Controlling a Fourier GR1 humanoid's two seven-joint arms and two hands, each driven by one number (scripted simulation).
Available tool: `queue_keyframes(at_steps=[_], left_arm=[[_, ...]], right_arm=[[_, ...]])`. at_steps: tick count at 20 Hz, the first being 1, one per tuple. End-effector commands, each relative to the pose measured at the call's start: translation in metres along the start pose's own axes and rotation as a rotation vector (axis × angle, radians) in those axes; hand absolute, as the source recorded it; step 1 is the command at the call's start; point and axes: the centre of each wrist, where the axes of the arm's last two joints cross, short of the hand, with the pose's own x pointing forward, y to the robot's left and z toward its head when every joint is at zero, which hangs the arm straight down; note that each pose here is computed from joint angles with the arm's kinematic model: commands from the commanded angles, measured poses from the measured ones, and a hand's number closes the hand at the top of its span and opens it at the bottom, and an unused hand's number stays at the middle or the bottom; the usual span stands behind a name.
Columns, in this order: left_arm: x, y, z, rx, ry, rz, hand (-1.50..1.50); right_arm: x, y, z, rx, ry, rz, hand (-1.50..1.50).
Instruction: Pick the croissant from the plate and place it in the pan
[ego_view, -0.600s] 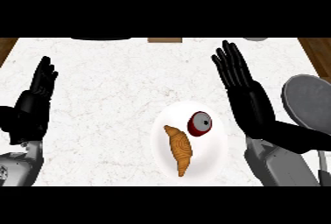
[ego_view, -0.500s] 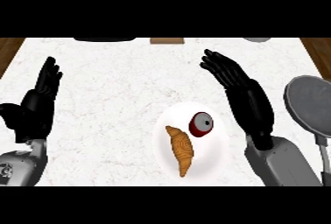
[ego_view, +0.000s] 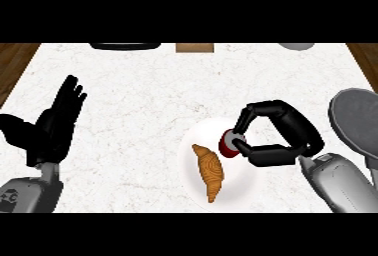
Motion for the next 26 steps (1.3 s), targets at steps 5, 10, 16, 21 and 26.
queue_keyframes(at_steps=[5, 10, 16, 21, 26], left_arm=[[0.001, -0.006, -0.004, -0.041, 0.041, 0.043, 0.00], [-0.004, 0.000, -0.006, -0.024, 0.047, 0.055, 0.00], [-0.015, 0.002, 0.011, -0.036, 0.039, 0.038, 0.00], [-0.007, -0.003, -0.002, -0.036, 0.026, 0.026, 0.00], [-0.012, 0.002, 0.005, -0.050, 0.049, 0.035, 0.00]], right_arm=[[-0.005, -0.072, 0.048, 0.121, 0.065, 0.332, -1.50], [0.025, -0.068, 0.027, 0.224, 0.000, 0.433, -1.50], [0.044, -0.042, -0.021, 0.409, 0.091, 0.654, -1.50], [0.056, 0.008, -0.068, 0.520, 0.139, 0.775, -1.50], [0.036, 0.022, -0.057, 0.792, 0.346, 0.868, -1.50]])
